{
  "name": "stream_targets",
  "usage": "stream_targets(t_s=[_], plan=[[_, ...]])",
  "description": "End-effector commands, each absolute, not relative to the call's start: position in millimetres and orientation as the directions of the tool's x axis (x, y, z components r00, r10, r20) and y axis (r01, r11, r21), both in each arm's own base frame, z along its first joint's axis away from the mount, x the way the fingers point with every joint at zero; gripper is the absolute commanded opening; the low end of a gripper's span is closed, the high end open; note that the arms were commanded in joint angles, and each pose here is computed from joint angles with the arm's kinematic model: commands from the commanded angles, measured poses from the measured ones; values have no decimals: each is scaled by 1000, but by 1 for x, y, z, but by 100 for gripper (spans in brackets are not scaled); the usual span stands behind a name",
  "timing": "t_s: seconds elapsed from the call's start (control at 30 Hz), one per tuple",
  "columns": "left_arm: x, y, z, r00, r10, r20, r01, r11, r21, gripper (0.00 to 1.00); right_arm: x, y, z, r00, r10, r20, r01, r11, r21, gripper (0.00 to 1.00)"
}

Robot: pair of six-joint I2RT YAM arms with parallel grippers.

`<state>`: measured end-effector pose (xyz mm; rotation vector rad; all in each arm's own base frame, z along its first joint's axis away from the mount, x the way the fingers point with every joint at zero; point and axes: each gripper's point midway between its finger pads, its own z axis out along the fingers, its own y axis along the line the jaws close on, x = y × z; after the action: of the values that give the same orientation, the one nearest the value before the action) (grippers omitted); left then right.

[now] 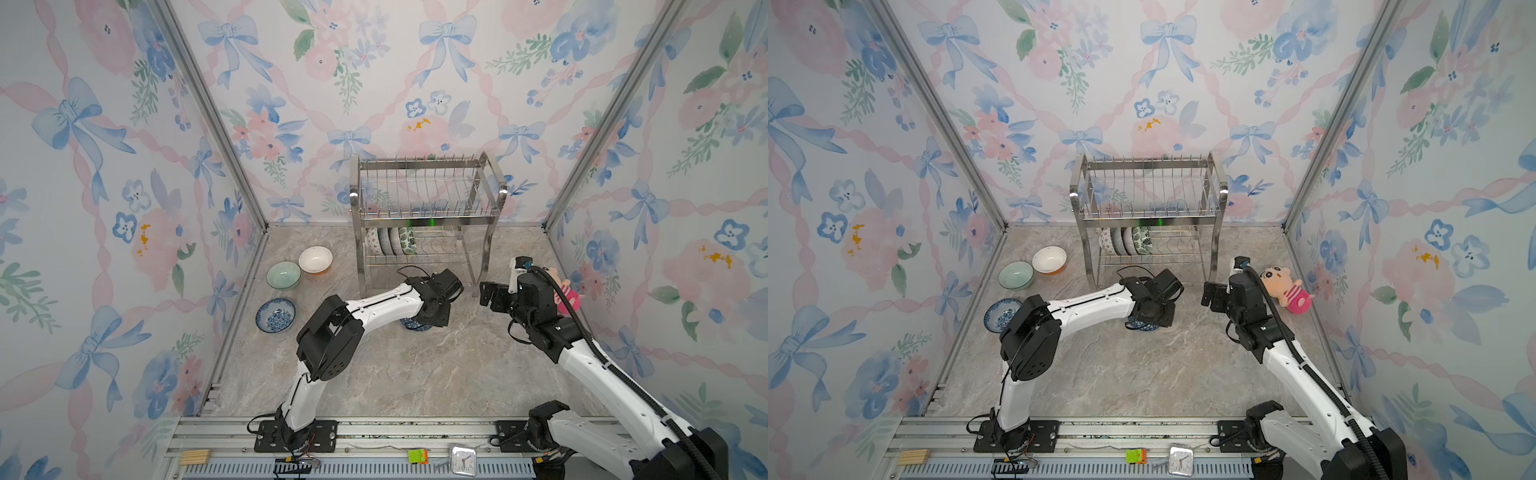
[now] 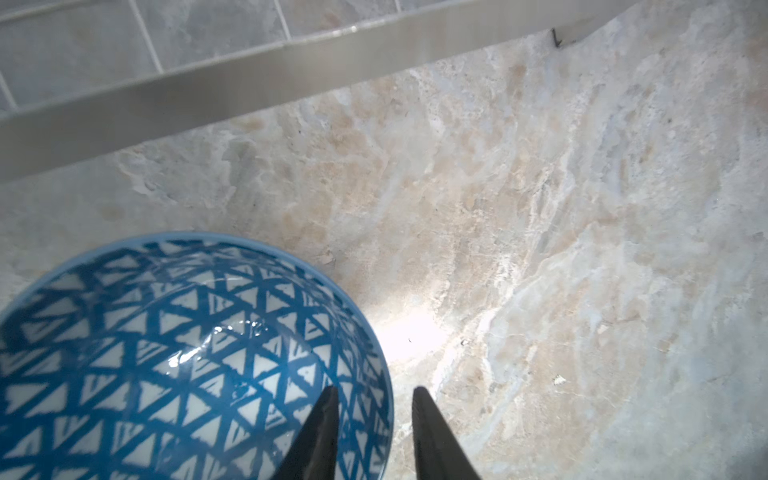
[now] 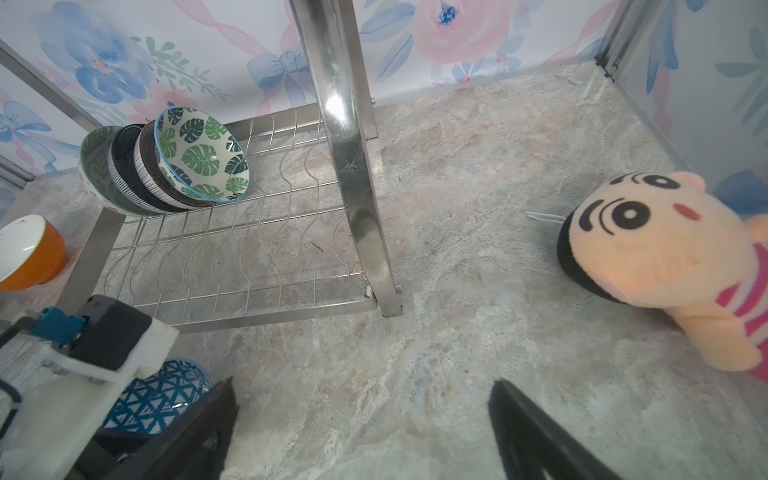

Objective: Load the bowls into the dish rack

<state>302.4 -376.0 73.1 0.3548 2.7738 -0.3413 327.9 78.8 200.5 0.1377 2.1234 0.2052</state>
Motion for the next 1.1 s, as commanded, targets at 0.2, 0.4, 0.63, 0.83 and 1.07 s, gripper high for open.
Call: stream_targets(t_s=[0.2,0.4,0.63,0.83,1.07], plan=[[314,-368,119,-858,234,-457,334,931,-150,37,327,78,196,-545,203,-813,21,973,229,97],[326,-350,156,-799,241,-551,341,936,-86,44,329,81,199,-546,211,-811,12,970,244,97],[340,-318,197,-728,229,-646,300,954,-1,59,330,94,201,-571,197,-797,-31,965,261,96],[349,-280,233,-672,192,-716,233,971,42,77,331,110,205,-583,151,-798,-72,969,236,96],[350,-230,266,-580,199,-790,115,980,163,98,333,140,207,-594,60,-802,-138,975,175,97]])
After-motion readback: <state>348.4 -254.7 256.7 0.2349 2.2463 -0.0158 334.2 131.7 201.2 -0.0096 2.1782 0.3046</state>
